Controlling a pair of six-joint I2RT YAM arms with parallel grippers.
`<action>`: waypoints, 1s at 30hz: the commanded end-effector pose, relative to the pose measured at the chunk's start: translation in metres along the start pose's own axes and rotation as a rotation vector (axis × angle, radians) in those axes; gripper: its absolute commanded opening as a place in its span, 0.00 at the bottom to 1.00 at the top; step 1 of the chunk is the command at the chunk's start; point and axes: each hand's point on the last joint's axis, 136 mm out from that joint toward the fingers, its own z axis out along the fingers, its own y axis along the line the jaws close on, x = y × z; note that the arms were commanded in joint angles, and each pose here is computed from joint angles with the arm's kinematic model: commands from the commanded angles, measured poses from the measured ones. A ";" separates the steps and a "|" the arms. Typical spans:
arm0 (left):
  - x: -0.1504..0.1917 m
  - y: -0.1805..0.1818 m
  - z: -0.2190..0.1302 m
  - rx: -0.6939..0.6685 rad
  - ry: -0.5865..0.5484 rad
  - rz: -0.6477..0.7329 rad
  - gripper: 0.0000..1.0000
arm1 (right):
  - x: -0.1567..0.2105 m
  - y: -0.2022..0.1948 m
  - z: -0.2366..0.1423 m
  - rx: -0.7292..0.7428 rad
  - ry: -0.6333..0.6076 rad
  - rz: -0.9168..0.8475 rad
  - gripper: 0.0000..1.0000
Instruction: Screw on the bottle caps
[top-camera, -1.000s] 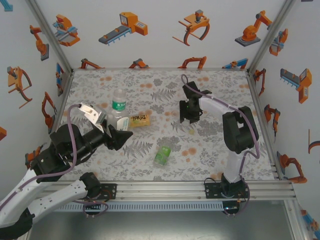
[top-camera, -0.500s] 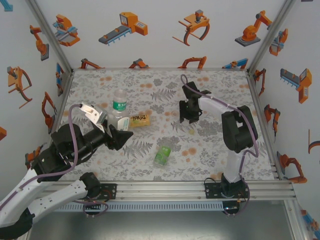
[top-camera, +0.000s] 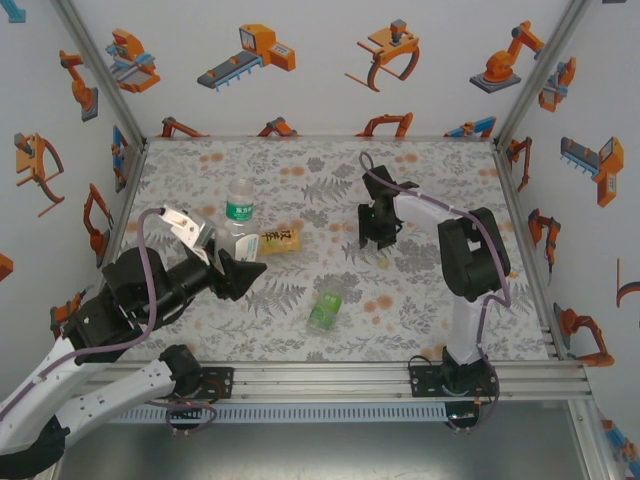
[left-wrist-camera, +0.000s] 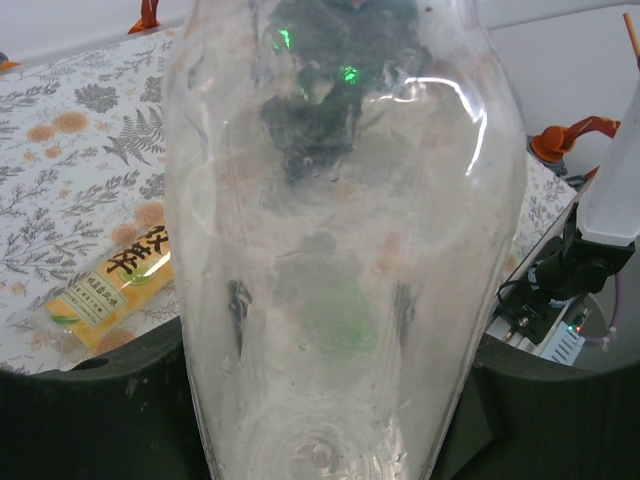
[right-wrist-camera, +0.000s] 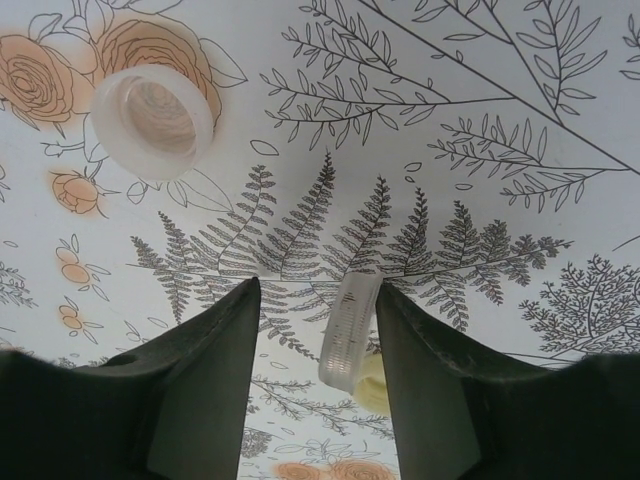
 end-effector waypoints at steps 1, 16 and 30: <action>-0.009 0.000 0.000 -0.004 -0.034 -0.016 0.00 | -0.001 0.003 0.002 0.000 0.007 -0.011 0.41; -0.012 -0.002 0.004 0.000 -0.025 -0.014 0.00 | -0.037 0.031 -0.022 -0.404 -0.084 0.114 0.19; -0.015 -0.009 0.023 0.025 0.004 -0.028 0.00 | -0.026 -0.027 -0.005 -0.533 -0.082 0.326 0.25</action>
